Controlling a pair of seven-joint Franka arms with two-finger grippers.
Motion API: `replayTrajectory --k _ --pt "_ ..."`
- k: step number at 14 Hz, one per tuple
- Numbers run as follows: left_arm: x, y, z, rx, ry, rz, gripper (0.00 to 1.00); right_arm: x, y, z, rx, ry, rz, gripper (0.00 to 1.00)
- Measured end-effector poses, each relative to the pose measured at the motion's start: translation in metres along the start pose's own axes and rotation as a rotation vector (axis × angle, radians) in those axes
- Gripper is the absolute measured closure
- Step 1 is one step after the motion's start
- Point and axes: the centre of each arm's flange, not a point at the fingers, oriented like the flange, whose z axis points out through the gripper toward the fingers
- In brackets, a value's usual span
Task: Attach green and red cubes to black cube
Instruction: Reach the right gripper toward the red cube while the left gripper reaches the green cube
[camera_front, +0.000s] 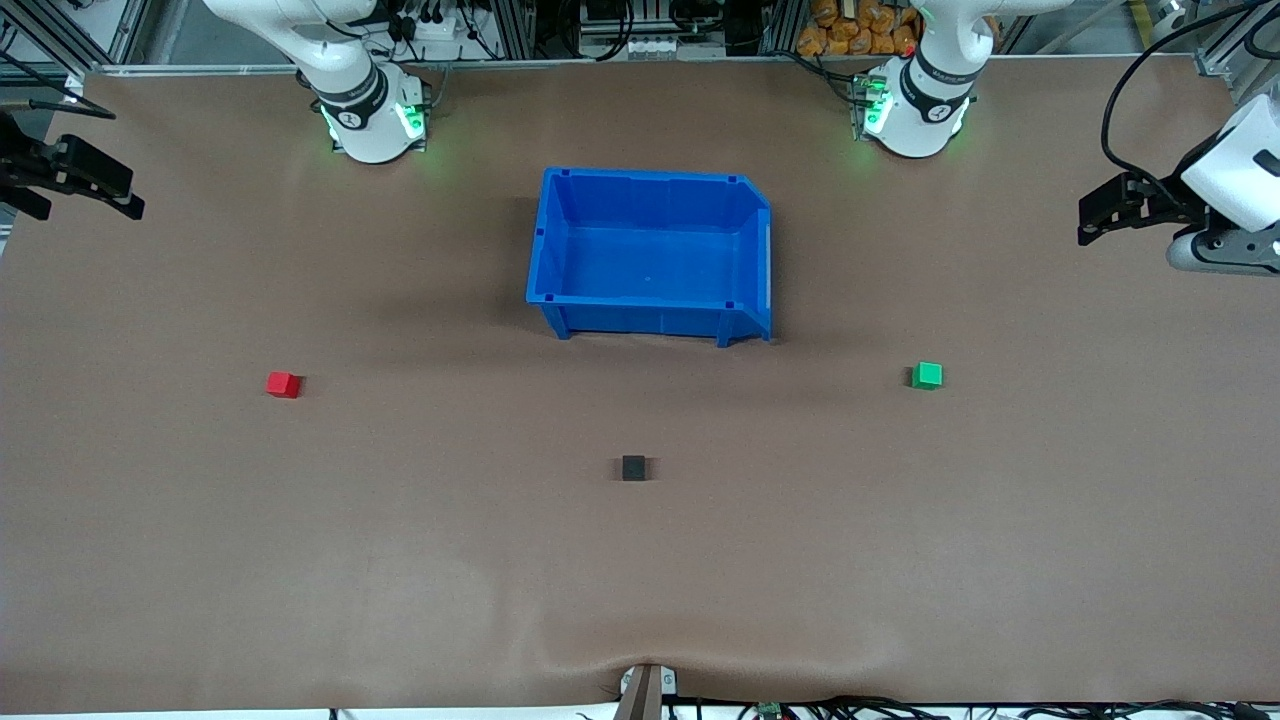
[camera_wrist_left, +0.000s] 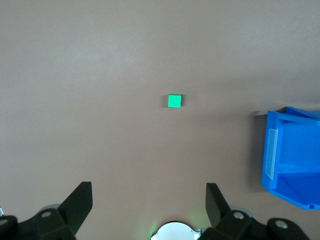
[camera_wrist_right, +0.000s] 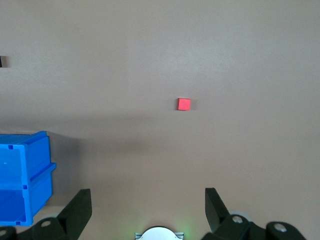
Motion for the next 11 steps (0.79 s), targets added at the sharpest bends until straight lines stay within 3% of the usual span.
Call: replayTrajectory --k 7,11 --pt "0.001 0.002 0.002 -0.002 -0.006 0.004 0.00 0.000 0.000 0.000 0.002 0.000 -0.001 0.00" --pt "0.017 0.005 0.045 -0.010 -0.093 0.012 0.00 0.013 0.004 0.018 -0.002 -0.033 0.007 0.00"
